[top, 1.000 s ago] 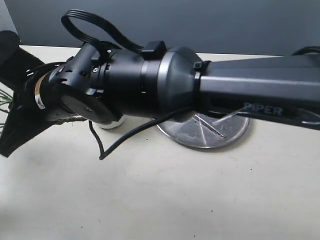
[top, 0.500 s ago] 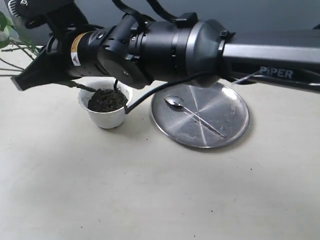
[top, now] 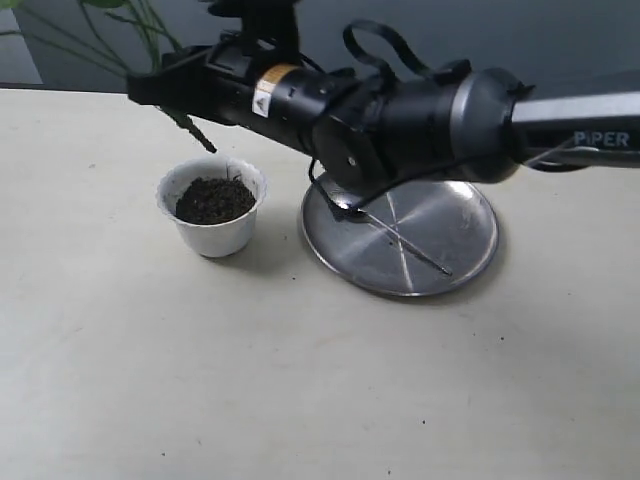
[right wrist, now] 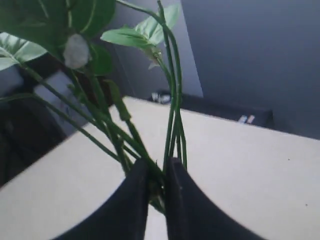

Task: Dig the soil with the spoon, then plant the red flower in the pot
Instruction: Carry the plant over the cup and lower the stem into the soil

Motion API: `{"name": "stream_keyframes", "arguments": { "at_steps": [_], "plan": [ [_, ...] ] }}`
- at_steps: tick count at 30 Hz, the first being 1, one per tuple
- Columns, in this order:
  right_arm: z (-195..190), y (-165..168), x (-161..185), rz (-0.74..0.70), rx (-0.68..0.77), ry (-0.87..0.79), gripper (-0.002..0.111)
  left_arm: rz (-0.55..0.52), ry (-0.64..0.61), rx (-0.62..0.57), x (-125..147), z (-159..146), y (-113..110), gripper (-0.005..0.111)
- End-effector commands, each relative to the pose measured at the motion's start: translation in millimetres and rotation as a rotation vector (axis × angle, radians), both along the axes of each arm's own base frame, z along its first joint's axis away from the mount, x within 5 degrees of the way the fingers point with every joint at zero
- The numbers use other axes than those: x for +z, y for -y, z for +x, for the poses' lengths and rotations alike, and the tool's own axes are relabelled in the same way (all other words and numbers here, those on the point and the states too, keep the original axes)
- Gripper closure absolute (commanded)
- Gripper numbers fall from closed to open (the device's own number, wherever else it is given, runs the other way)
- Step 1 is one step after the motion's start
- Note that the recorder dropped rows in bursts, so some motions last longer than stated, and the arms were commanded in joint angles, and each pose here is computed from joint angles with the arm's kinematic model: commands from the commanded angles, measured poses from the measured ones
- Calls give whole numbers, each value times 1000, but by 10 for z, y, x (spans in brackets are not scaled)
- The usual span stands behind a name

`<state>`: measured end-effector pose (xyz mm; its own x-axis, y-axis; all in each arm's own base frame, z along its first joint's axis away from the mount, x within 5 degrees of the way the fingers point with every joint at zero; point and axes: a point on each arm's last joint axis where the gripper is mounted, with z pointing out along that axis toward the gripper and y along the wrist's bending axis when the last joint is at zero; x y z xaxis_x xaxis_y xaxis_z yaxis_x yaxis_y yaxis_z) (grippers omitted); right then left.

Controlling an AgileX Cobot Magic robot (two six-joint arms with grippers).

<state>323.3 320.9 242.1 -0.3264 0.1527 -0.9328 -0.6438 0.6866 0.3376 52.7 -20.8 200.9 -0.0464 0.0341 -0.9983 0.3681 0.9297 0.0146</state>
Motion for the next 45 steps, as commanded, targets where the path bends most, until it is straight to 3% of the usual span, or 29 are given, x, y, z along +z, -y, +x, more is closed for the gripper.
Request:
{"name": "stream_keyframes", "arguments": {
  "at_steps": [1,8,16,20,28,34,45],
  "plan": [
    [-126,383,-177,250,-140,105,109,-9,13,-6,7,-3,3,106],
    [-257,563,-417,277,-177,81,109,-9,13,-6,7,-3,3,106],
    [-240,512,-672,452,-140,-11,109,-9,13,-6,7,-3,3,106],
    [-248,470,-876,432,-107,-57,109,-9,13,-6,7,-3,3,106],
    [-227,430,-961,398,-97,-82,109,-9,13,-6,7,-3,3,106],
    [-134,303,-1017,254,-98,-208,109,-9,13,-6,7,-3,3,106],
    [-106,223,-1043,133,-64,-257,109,-9,13,-6,7,-3,3,106]
  ]
}}
